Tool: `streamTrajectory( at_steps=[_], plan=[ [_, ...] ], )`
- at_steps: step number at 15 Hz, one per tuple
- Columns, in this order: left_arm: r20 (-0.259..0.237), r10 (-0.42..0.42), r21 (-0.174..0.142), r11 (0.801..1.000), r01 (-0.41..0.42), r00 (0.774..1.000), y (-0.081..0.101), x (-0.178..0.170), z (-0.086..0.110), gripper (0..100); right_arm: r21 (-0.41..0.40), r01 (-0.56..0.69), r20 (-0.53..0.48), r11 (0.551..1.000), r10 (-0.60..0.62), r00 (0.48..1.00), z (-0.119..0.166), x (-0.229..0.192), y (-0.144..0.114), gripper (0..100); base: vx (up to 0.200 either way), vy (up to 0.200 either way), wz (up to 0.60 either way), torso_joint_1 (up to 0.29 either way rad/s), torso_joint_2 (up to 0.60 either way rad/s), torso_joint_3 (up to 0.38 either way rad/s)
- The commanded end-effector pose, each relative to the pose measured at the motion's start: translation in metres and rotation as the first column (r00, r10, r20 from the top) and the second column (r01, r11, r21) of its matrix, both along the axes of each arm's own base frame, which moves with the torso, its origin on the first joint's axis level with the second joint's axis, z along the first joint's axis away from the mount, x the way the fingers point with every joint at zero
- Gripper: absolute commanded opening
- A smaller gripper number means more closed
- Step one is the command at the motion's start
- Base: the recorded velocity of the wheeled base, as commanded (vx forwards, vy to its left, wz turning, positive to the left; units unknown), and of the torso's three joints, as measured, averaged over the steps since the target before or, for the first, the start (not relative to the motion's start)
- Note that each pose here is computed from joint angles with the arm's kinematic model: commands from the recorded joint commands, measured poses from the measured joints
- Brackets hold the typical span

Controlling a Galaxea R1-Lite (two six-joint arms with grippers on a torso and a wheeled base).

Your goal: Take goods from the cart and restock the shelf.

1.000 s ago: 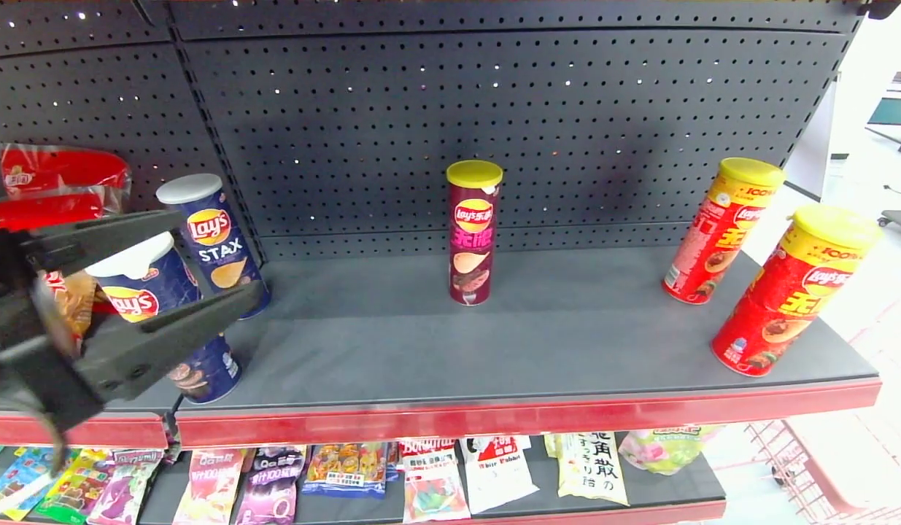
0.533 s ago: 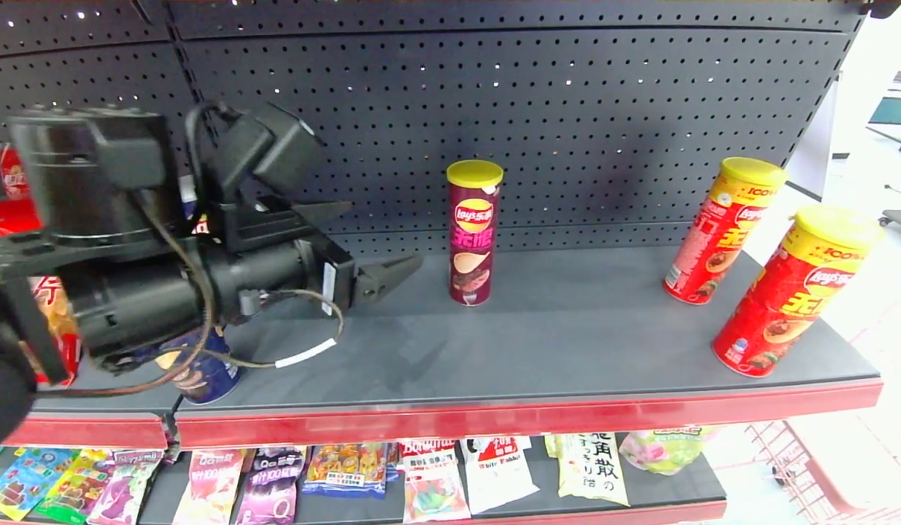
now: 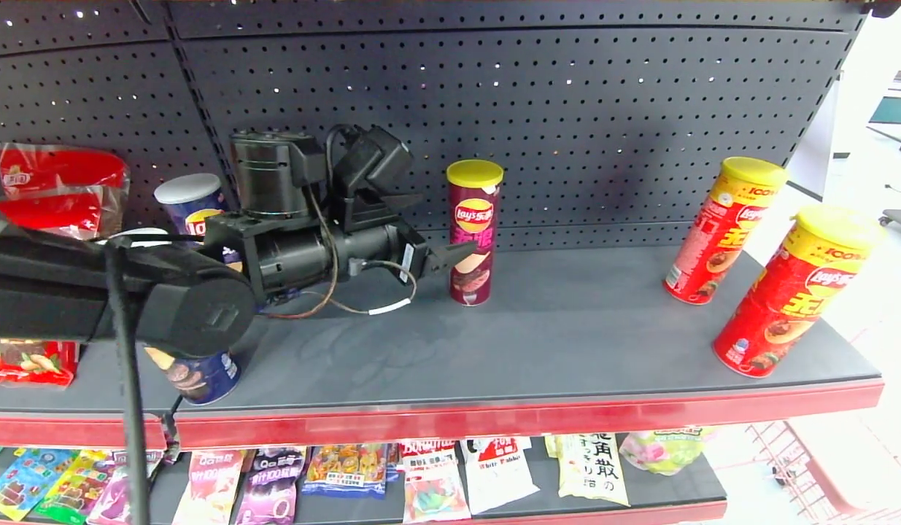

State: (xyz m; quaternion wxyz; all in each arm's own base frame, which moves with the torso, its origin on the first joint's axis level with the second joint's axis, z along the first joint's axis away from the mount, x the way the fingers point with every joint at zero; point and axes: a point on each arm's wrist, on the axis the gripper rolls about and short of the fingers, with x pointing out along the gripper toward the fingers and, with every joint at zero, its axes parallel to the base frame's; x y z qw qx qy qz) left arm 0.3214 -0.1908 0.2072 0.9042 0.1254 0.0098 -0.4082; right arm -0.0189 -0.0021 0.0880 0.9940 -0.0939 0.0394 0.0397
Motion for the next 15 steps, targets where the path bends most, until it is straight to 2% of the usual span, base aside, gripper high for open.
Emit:
streamTrajectory(
  at_steps=[1,5,7,10,15],
  plan=[
    [-0.02,0.0,0.008,1.0,0.0,1.0,-0.007,0.014,-0.013,100,0.0,0.0,-0.001,1.0,0.0,1.0,0.0,0.0,0.0,0,0.0,0.0,0.0,0.0,0.0,0.0],
    [0.02,-0.026,-0.029,0.999,0.027,0.999,-0.017,0.032,-0.004,100,0.0,0.001,-0.001,1.0,-0.001,1.0,0.0,0.0,0.0,0,0.0,0.0,0.0,0.0,0.0,0.0],
    [0.0,-0.03,-0.063,0.998,0.03,1.0,-0.02,0.037,-0.003,100,0.0,0.001,-0.001,1.0,-0.001,1.0,0.0,0.0,0.0,0,0.0,0.0,0.0,0.0,0.0,0.0],
    [-0.007,-0.044,-0.064,0.997,0.043,0.999,-0.025,0.044,-0.009,100,-0.001,0.001,-0.003,1.0,-0.001,1.0,0.0,0.0,0.0,0,0.0,0.0,0.0,0.0,0.0,0.0],
    [0.013,-0.113,-0.079,0.99,0.113,0.994,-0.032,0.055,-0.009,100,0.0,0.003,0.0,1.0,-0.003,1.0,0.001,0.0,0.0,0,0.0,0.0,0.0,0.0,0.0,0.0]
  ],
)
